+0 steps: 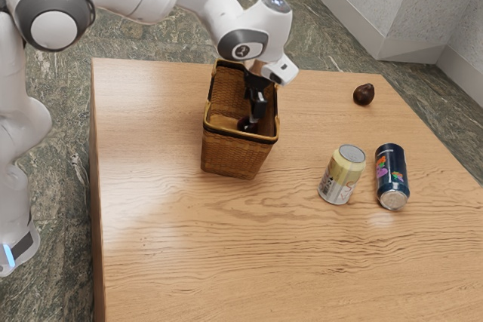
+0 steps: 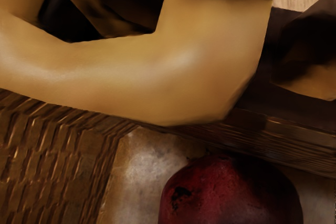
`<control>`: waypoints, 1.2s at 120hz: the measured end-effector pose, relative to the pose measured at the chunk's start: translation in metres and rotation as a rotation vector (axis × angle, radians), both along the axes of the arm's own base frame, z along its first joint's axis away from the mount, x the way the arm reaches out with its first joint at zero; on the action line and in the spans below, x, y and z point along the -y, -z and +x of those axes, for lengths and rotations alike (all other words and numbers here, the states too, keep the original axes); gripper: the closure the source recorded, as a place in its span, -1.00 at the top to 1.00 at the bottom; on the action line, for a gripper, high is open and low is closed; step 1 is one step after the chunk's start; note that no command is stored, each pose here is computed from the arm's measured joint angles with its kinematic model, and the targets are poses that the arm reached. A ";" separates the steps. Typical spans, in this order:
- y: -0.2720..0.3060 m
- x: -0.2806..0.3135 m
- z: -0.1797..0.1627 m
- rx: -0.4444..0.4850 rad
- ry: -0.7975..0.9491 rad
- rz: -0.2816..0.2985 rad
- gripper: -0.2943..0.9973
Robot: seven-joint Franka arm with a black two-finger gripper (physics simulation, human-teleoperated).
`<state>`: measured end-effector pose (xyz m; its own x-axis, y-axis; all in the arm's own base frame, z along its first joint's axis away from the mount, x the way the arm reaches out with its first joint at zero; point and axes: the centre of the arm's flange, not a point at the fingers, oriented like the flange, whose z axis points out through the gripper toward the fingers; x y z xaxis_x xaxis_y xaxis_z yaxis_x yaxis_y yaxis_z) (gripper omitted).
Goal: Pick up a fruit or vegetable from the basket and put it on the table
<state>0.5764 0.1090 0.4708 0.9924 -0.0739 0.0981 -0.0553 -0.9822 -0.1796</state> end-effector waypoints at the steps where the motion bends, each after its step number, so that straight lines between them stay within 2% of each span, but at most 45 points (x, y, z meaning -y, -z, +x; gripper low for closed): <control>1: 0.000 0.000 0.000 0.000 0.000 0.000 0.50; 31: 0.011 0.004 0.002 -0.013 0.000 0.012 0.49; 48: 0.014 0.006 0.002 -0.017 0.002 0.012 0.15; 77: 0.015 0.004 0.001 -0.022 -0.001 0.011 -0.16; 81: 0.017 0.004 0.000 -0.027 -0.002 0.011 -0.15; 89: 0.023 0.003 -0.002 -0.039 -0.009 0.010 0.04; 95: 0.023 0.002 -0.002 -0.040 -0.012 0.007 0.08; 111: -0.022 0.014 0.010 -0.026 0.000 0.011 -0.21; 129: -0.041 0.021 0.006 -0.107 -0.008 0.001 -0.34; 133: -0.037 0.020 0.003 -0.132 -0.014 -0.003 -0.29; 144: -0.013 0.021 -0.006 -0.199 -0.023 -0.029 0.09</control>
<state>0.5700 0.0876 0.4834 0.9938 -0.0507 -0.0987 -0.0643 -0.9881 -0.1394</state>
